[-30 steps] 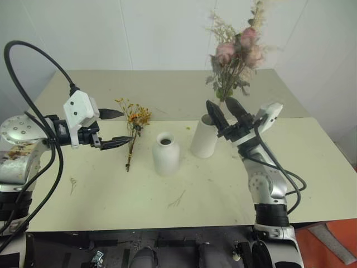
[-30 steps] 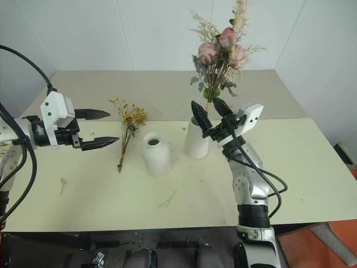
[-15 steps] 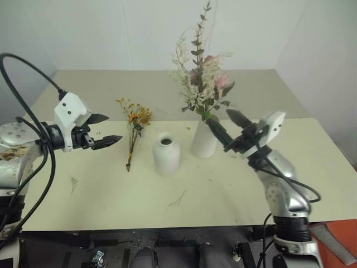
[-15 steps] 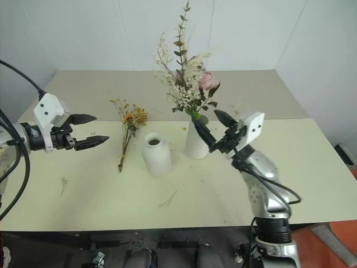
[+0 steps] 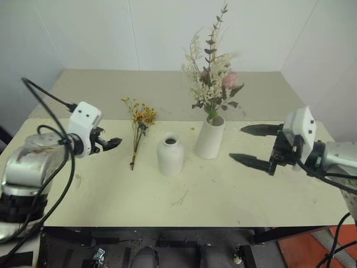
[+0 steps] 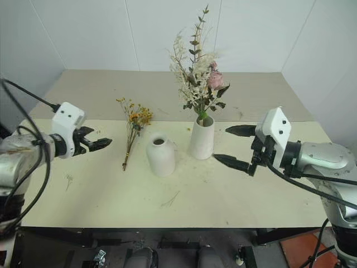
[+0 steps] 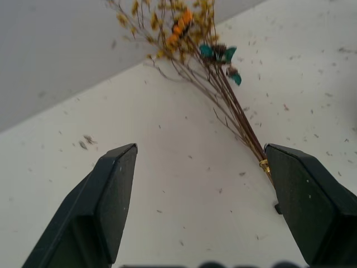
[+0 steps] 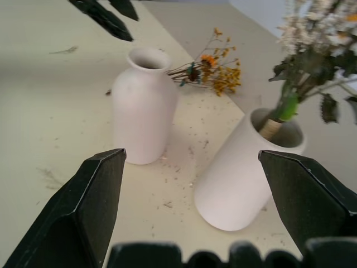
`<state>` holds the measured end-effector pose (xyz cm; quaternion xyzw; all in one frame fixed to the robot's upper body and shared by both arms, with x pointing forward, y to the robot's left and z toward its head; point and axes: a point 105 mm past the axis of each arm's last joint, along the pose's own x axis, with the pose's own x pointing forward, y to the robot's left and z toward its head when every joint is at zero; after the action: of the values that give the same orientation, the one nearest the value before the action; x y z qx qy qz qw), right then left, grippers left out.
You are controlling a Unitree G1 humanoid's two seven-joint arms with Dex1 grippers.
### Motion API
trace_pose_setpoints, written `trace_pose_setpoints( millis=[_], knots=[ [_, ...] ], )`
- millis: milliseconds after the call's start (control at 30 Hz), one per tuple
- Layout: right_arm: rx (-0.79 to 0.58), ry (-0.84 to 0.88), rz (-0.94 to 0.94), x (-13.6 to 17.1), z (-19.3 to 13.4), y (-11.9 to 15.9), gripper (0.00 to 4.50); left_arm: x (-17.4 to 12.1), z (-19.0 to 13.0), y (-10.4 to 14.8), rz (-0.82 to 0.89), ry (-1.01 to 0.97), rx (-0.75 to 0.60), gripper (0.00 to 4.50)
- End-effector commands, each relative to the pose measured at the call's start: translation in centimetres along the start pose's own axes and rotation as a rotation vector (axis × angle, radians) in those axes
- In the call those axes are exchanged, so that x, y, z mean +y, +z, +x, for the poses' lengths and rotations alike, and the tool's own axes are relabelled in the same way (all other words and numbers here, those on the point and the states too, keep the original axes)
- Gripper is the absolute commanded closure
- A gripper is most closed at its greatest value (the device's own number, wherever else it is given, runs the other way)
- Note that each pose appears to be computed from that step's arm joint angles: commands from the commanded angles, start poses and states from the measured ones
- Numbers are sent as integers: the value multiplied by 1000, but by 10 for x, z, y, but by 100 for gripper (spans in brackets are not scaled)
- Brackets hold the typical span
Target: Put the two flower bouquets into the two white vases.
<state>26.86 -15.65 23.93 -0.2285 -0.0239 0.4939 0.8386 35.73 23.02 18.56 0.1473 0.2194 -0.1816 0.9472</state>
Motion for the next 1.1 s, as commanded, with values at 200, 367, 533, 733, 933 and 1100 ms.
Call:
trace_pose_setpoints(
  millis=[200,367,533,733,933,1100],
  knots=[
    [-13,-20,-10,2,2,8,3,-10,49,-3,-142,-59,85,55],
    [-10,-43,-13,2,2,9,3,-18,65,0,-156,-114,99,55],
    [3,-60,-12,3,0,7,3,-25,73,-2,-165,-175,128,55],
    [11,-78,-9,3,-1,4,0,-30,81,0,-172,-198,124,207],
    [24,-96,-14,2,-1,1,0,-32,89,0,-179,-184,129,405],
    [34,-105,-18,3,-2,-1,0,-19,87,3,-204,-123,84,447]
  ],
)
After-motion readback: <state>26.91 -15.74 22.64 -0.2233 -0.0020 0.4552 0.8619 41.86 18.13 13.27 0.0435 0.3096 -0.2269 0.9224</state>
